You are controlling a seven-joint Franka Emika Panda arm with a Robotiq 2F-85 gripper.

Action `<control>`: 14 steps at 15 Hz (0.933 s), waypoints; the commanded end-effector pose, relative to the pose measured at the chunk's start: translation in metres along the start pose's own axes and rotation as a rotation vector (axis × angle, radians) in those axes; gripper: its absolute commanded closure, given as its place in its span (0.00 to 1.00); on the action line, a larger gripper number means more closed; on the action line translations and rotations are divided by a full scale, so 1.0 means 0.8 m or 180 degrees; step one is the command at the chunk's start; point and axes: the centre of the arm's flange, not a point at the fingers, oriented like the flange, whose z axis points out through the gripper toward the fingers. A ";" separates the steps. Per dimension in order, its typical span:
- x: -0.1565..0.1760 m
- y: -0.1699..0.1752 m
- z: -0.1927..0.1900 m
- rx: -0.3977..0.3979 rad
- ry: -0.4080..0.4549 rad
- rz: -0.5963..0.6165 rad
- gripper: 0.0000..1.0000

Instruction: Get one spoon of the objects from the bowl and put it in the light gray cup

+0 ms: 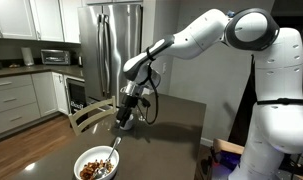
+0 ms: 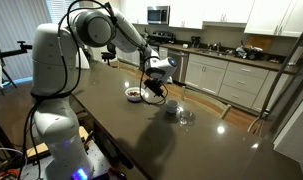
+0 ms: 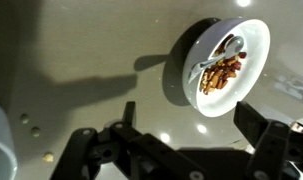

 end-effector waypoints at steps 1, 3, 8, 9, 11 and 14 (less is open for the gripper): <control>-0.004 -0.028 -0.040 -0.0616 -0.0014 -0.0103 0.00; -0.002 -0.041 -0.060 -0.0899 0.0011 -0.0161 0.00; -0.004 -0.080 -0.119 -0.1444 0.0069 -0.0188 0.00; -0.004 -0.089 -0.132 -0.1547 0.0068 -0.0199 0.00; -0.003 -0.101 -0.157 -0.1727 0.0060 -0.0208 0.00; -0.008 -0.120 -0.182 -0.1830 -0.0067 -0.0148 0.00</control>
